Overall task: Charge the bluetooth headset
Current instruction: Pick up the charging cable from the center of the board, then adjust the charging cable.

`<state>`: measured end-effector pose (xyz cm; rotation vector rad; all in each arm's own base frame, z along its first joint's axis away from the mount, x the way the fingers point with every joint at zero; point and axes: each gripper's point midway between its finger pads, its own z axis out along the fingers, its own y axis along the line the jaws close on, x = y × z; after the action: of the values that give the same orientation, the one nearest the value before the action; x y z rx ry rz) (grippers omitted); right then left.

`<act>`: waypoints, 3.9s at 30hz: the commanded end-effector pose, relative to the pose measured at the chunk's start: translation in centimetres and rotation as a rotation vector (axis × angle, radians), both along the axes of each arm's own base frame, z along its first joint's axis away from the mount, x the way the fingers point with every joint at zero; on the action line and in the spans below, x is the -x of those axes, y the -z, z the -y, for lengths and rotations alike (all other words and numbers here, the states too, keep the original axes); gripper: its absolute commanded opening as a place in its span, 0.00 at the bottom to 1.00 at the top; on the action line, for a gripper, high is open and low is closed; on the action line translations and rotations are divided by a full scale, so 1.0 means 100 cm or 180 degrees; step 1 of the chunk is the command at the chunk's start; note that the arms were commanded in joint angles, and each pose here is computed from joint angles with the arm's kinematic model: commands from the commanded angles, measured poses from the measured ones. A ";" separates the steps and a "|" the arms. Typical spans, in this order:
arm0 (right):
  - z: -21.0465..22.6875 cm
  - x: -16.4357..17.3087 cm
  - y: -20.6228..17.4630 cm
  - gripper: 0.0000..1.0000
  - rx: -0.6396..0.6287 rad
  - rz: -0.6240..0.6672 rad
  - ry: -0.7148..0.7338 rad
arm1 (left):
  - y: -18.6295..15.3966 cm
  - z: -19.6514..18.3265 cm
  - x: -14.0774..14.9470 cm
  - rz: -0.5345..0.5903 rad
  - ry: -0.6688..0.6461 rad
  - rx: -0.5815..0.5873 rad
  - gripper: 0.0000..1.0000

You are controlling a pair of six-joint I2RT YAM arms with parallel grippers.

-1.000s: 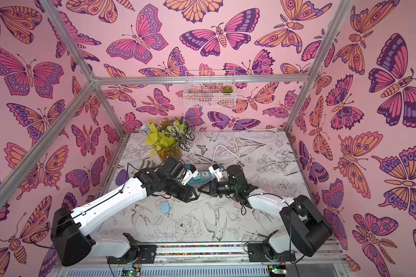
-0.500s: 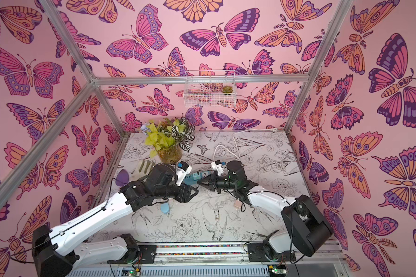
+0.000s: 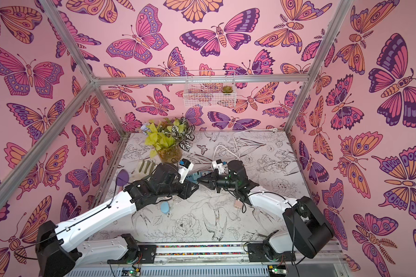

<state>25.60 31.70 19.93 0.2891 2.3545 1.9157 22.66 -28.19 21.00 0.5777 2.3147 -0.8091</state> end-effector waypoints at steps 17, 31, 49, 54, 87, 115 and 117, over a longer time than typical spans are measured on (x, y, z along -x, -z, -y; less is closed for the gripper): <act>0.001 0.003 -0.016 0.09 -0.0062 0.0104 -0.0028 | 0.005 0.003 0.006 -0.0015 0.0069 0.0022 0.06; 0.027 0.024 -0.017 0.38 0.0399 0.0557 -0.0453 | 0.005 -0.006 0.017 -0.0333 0.0218 0.0270 0.00; 0.032 0.039 -0.081 0.64 0.0115 0.2115 -0.0978 | -0.040 0.012 0.054 -0.0835 0.1263 0.1050 0.00; 0.019 0.045 -0.076 0.65 -0.0005 0.2130 -0.1184 | -0.050 0.015 0.057 -0.0834 0.1355 0.1182 0.00; 0.012 0.082 -0.075 0.26 -0.0496 0.2029 -0.1715 | -0.047 0.011 0.046 -0.0876 0.1339 0.1253 0.00; 0.011 0.082 -0.076 0.00 -0.0395 0.2097 -0.1680 | -0.046 0.003 0.042 -0.0816 0.1193 0.1211 0.35; 0.011 0.075 -0.075 0.00 -0.0337 0.2103 -0.1592 | -0.046 -0.002 0.041 -0.0792 0.1133 0.1207 0.42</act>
<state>17.88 30.45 25.67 -0.8375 2.0332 1.9380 18.29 -28.71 25.21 0.7781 2.2364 -1.5652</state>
